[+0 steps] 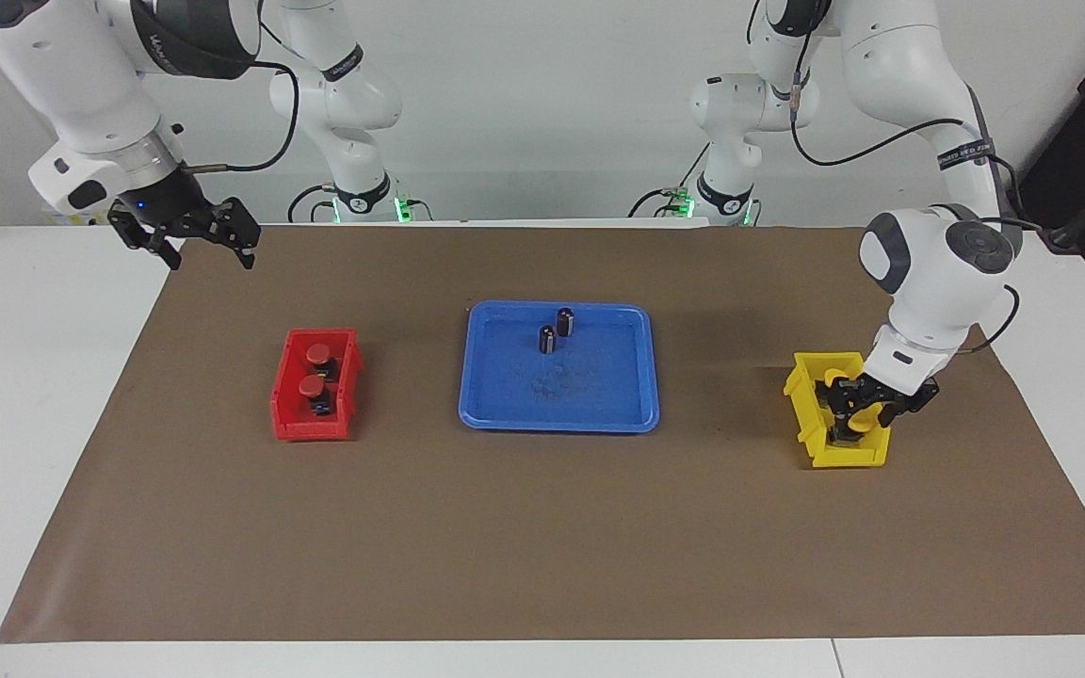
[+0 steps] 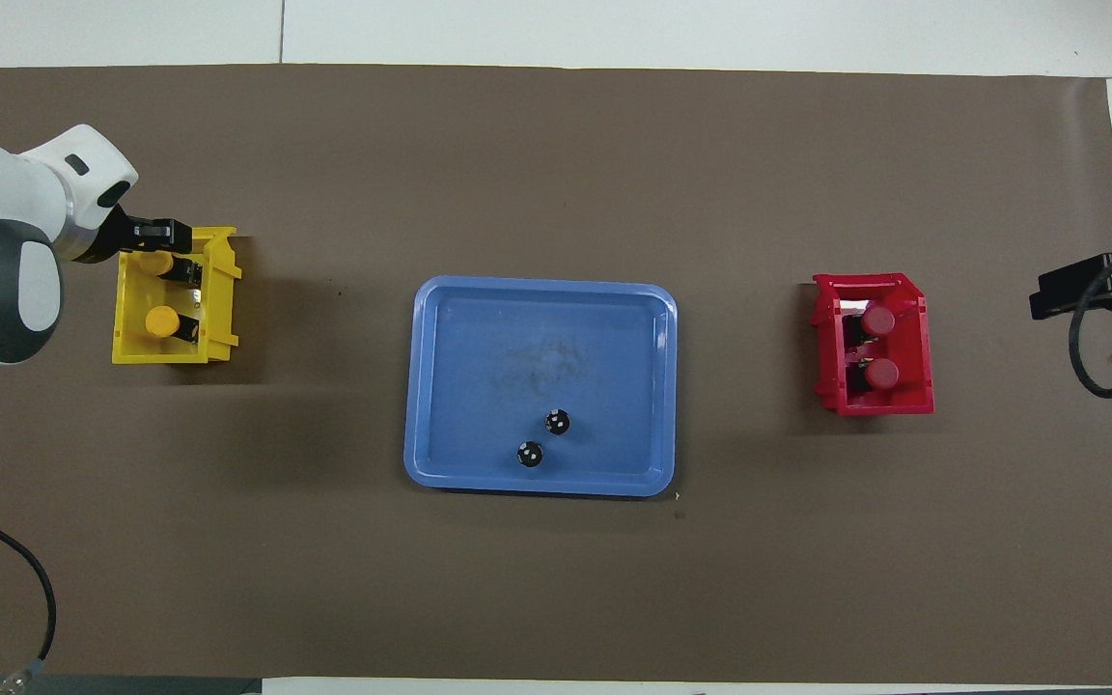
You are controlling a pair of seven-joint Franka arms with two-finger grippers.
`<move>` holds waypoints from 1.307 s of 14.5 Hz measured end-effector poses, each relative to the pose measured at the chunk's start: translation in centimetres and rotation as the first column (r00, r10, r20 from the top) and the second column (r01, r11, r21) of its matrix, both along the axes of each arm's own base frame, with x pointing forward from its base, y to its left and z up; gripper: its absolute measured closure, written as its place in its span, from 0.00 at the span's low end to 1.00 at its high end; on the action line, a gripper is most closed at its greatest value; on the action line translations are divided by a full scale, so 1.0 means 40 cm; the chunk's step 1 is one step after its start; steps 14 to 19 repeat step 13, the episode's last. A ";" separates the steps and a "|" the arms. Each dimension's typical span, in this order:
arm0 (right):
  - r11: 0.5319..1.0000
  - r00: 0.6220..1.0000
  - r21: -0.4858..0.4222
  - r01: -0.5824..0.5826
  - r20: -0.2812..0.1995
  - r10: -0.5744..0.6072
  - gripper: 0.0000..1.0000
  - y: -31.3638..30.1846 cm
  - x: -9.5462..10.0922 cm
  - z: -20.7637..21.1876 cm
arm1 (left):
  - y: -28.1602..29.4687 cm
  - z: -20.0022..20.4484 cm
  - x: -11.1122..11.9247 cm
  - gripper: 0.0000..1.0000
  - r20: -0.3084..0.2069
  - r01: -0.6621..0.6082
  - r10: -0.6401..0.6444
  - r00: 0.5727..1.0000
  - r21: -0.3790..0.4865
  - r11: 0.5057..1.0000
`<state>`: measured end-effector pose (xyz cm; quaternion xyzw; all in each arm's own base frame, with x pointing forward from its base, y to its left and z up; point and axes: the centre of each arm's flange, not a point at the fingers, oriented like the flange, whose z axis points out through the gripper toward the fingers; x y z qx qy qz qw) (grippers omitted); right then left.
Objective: Sort red and yellow buttons by color
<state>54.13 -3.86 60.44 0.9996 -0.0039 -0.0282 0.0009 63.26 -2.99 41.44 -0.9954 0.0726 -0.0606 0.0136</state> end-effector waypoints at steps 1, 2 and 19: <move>1.000 1.000 0.000 0.000 0.000 0.000 0.00 0.000 0.000 0.000 | -0.010 0.037 -0.004 0.11 -0.021 0.031 -0.031 0.999 0.003 1.000; 1.000 1.000 0.000 0.000 0.000 0.000 0.00 0.000 0.000 0.000 | -0.030 0.079 -0.012 0.01 -0.043 0.059 -0.059 0.997 0.004 0.998; 1.000 1.000 0.000 0.000 0.001 0.000 0.00 -0.001 0.000 0.001 | -0.049 0.459 -0.180 0.00 -0.043 0.083 -0.083 0.996 -0.007 0.997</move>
